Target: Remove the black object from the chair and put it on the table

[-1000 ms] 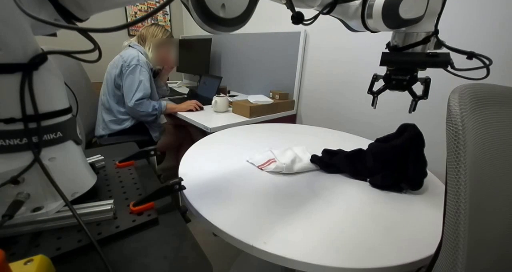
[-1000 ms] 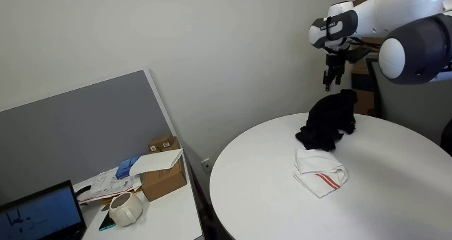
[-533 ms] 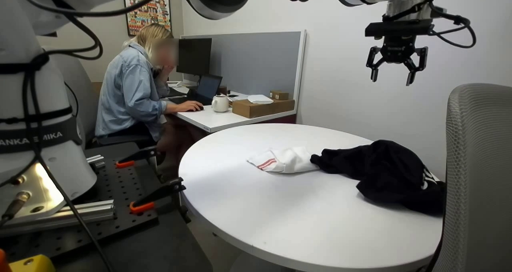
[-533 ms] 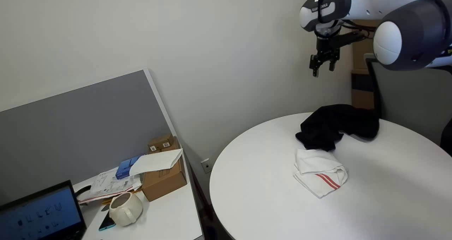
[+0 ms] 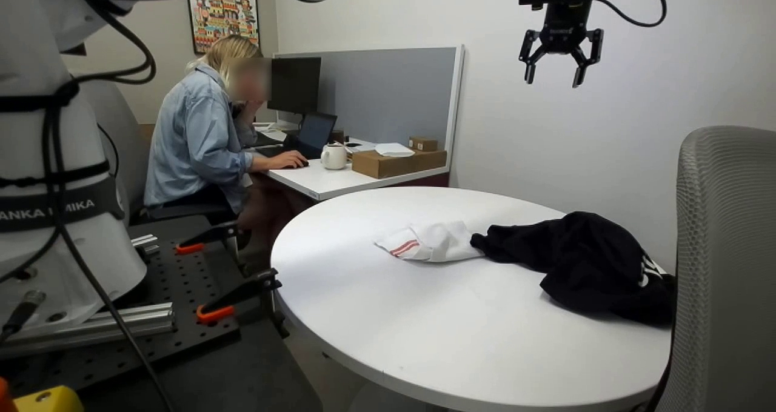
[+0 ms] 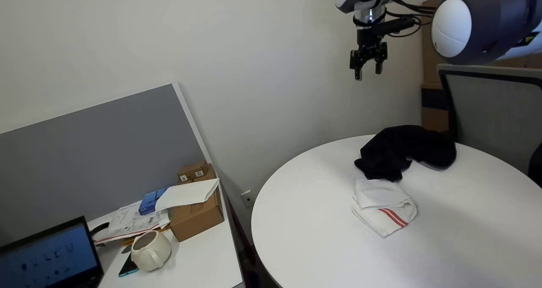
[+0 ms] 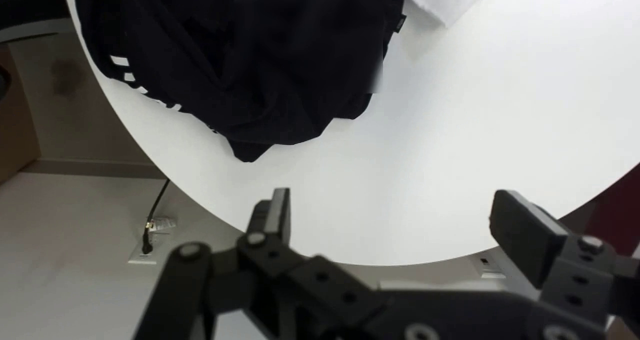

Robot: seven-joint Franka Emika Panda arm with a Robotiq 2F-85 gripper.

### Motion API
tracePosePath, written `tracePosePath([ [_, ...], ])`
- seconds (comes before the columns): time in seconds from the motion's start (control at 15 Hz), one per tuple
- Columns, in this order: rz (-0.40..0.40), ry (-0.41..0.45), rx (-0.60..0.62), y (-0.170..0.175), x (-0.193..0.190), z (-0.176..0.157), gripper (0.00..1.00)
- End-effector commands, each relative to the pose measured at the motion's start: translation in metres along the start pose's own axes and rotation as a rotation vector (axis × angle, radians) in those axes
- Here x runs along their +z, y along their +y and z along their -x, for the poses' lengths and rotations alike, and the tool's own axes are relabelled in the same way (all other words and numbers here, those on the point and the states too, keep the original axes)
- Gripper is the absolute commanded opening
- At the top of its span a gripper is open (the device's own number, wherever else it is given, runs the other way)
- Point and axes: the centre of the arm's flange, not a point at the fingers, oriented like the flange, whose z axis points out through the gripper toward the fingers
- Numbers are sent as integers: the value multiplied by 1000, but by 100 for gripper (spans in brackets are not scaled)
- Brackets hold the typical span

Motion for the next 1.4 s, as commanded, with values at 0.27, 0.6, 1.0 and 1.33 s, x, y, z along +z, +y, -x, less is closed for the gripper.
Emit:
tracePosePath([
  [0.27, 25, -12, -164, -103, -28, 48, 100],
  [0.6, 12, 16, -165, -107, -45, -27, 100],
  [1.0, 12, 20, -165, -112, -47, -29, 100],
  [1.33, 12, 20, -165, -112, -47, -29, 100],
])
